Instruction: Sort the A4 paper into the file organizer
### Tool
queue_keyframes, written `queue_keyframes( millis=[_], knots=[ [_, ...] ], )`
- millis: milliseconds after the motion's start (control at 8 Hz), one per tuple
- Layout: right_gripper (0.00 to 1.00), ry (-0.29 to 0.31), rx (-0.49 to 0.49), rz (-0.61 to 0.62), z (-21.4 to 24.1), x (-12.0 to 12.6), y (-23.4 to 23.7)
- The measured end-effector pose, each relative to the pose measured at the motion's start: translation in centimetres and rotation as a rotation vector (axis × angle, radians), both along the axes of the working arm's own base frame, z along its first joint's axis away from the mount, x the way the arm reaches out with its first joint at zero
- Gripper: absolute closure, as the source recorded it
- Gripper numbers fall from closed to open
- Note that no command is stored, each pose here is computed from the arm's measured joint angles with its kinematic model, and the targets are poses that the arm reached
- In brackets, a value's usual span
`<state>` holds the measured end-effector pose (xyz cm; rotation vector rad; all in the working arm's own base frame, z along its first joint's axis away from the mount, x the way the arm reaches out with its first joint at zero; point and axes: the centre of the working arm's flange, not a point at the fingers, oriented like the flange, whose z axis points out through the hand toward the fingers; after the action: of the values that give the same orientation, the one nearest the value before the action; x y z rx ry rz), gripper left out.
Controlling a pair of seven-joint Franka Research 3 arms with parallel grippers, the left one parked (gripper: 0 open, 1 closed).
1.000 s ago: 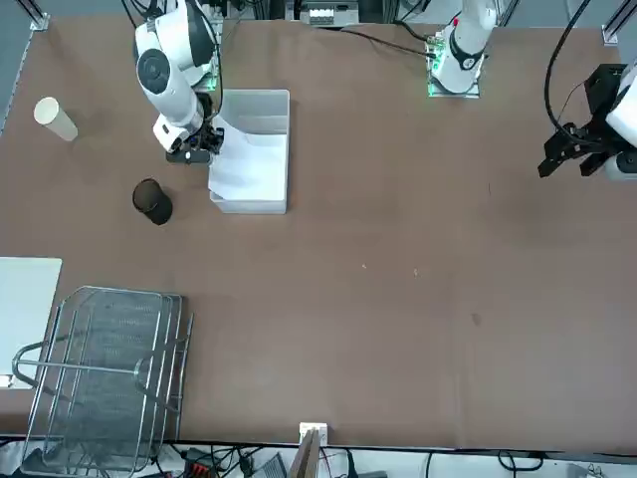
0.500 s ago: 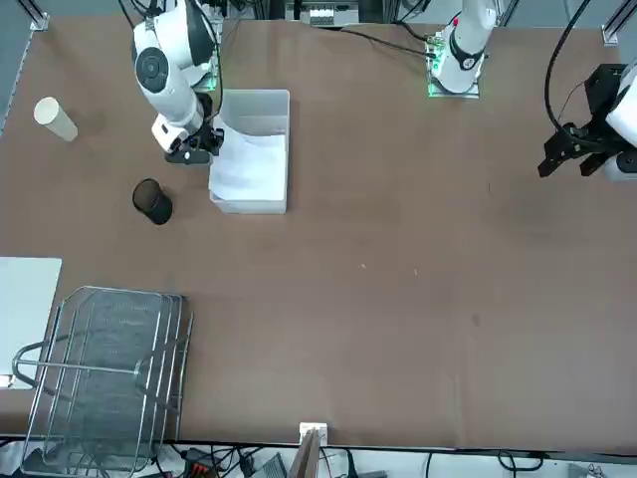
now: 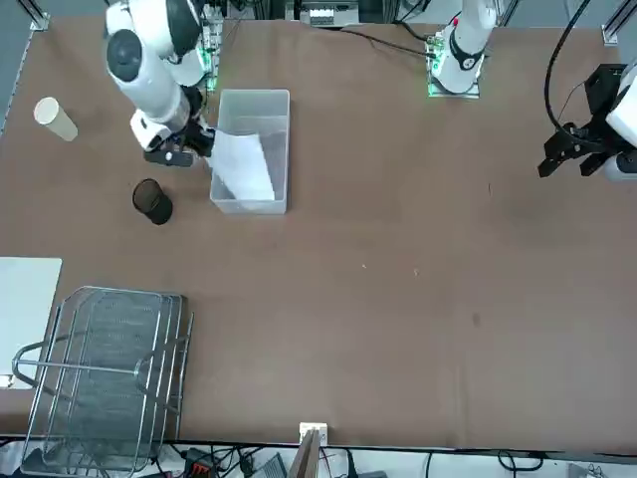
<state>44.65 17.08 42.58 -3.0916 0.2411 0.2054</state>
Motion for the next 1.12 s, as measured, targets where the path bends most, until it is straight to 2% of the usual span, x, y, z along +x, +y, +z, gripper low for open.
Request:
queue_keyframes(
  millis=[250,750,1125],
  knots=[
    [0.99,-0.052,0.021,-0.074,5.8,2.9,-3.1],
    [0.99,-0.214,0.059,-0.193,14.7,7.0,-8.7],
    [0.99,-0.301,0.045,-0.225,21.3,10.0,-11.3]
  ],
)
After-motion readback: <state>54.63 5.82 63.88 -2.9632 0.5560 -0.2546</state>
